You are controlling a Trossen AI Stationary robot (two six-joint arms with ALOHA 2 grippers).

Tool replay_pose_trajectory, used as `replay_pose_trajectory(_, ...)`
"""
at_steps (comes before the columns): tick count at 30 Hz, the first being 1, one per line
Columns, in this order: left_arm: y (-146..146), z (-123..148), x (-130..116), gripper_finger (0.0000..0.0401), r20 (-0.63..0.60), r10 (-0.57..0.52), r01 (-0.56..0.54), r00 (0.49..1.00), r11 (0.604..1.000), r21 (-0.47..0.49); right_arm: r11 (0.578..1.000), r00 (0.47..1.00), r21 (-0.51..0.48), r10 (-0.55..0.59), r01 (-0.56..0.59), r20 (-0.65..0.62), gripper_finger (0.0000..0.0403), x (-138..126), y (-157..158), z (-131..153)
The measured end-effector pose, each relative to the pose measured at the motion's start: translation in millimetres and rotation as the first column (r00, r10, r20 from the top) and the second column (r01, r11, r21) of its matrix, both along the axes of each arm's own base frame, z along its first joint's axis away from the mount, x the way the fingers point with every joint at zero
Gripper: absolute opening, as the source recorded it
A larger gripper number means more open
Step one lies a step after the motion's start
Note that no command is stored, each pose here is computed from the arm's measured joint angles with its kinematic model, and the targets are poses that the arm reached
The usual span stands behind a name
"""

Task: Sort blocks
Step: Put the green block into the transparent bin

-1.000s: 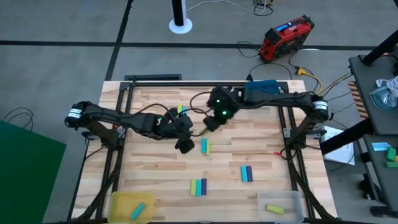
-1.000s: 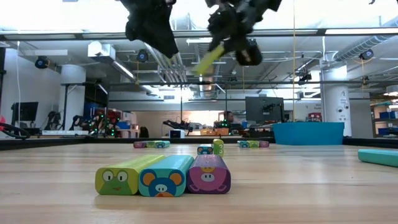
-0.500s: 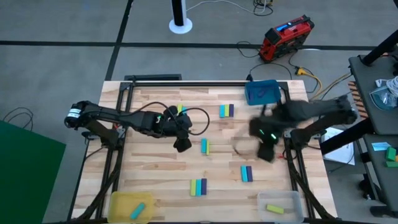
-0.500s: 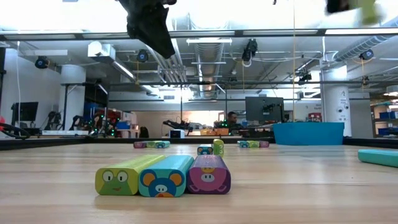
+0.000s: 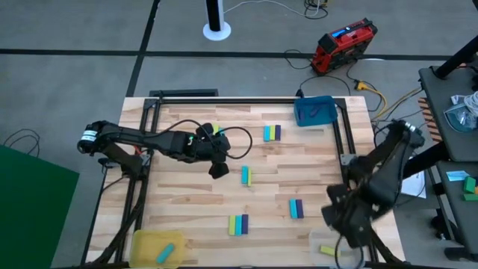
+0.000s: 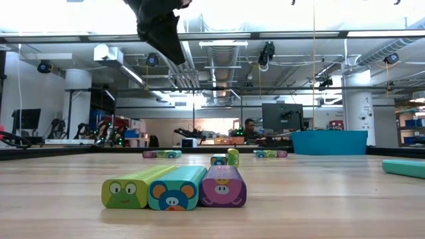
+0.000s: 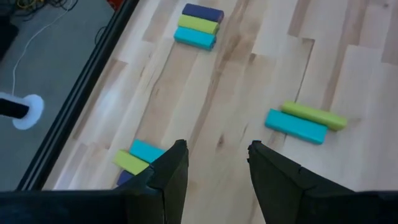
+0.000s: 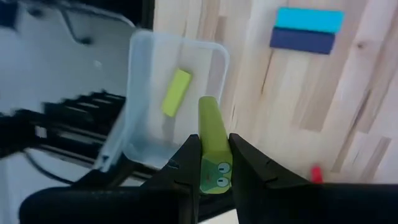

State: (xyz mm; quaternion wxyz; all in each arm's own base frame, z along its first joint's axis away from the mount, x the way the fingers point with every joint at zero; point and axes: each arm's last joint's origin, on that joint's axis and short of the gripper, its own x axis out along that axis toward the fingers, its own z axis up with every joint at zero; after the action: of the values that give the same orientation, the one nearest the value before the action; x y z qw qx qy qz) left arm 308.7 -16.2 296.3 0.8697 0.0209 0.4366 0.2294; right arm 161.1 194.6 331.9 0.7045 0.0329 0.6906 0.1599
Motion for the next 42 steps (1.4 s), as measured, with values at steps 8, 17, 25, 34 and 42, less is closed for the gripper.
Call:
replay_pose_trajectory(8,0.8,-0.6,-0.7,0.0147,-0.009,0.005,-0.005,1.0,1.0,0.007,0.985,0.987,-0.09,0.143,-0.149,-0.075,0.0073,-1.9,63.7,-52.8)
replay_pose_trajectory(17,0.7,-0.9,-1.0,0.0147,-0.012,0.005,-0.004,1.0,1.0,0.007,0.982,0.986,-0.125,0.126,-0.14,-0.11,0.0055,-1.7,88.6,-81.6)
replay_pose_trajectory(25,0.8,-1.4,-1.5,0.0147,-0.019,0.004,-0.004,1.0,1.0,0.007,0.986,0.989,-0.111,0.111,-0.122,-0.1,0.0029,-6.3,79.8,-67.5)
replay_pose_trajectory(34,-0.4,-2.2,-2.1,0.0147,-0.023,-0.007,0.006,1.0,0.999,-0.046,0.983,0.984,-0.145,-0.132,0.114,-0.123,0.001,3.5,24.9,-29.9)
replay_pose_trajectory(42,-3.0,-3.3,-2.1,0.0147,-0.012,-0.007,0.005,1.0,0.987,-0.16,0.889,0.878,-0.127,-0.396,0.44,0.269,0.0012,37.1,-50.0,8.4)
